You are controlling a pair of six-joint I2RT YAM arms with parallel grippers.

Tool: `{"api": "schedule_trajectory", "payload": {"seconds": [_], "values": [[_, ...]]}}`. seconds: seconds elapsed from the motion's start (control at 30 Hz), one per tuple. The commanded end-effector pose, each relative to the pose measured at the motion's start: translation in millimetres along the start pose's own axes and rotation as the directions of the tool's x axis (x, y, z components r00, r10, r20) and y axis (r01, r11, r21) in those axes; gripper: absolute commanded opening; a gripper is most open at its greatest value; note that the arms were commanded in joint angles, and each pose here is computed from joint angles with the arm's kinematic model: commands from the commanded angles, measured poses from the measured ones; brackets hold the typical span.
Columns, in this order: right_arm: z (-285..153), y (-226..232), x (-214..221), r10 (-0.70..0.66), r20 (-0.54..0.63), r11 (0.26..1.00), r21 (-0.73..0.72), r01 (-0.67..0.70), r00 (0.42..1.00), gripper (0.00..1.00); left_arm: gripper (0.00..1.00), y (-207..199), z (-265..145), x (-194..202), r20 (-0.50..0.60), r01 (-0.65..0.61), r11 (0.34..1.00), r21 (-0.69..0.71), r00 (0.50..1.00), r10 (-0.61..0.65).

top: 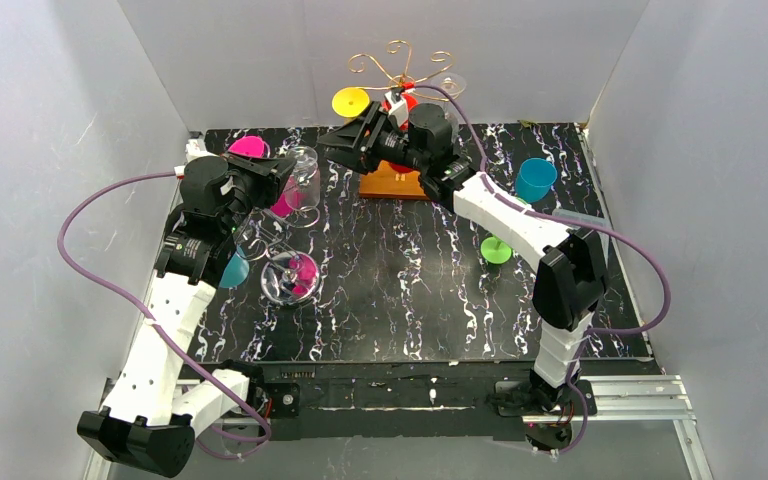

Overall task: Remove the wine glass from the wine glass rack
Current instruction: Pick up the wine glass from the wine rack.

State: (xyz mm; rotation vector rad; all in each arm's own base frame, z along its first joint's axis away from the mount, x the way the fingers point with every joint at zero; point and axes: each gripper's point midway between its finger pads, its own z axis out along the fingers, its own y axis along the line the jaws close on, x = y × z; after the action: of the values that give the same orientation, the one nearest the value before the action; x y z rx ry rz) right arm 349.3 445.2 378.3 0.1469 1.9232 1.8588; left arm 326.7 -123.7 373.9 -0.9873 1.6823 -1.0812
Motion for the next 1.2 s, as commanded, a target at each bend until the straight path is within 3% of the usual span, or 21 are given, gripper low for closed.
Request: {"api": "schedule_trajectory", "payload": {"seconds": [0.0,0.43,1.17], "values": [[-2.1,33.0,6.2,-0.061,-0.03,0.995,-0.079,0.058,0.998,0.58,0.0,13.5,5.1,14.4,-0.07,0.076,0.996,-0.047,0.994,-0.079],[0.7,39.0,15.4,-0.076,-0.042,0.993,-0.093,0.071,0.996,0.46,0.0,14.0,6.9,16.7,-0.083,0.074,0.996,-0.049,0.994,-0.078],[2.8,52.1,25.7,-0.092,-0.064,0.989,-0.123,0.084,0.994,0.4,0.0,12.8,8.8,20.3,-0.105,0.072,0.996,-0.044,0.992,-0.076]]}}
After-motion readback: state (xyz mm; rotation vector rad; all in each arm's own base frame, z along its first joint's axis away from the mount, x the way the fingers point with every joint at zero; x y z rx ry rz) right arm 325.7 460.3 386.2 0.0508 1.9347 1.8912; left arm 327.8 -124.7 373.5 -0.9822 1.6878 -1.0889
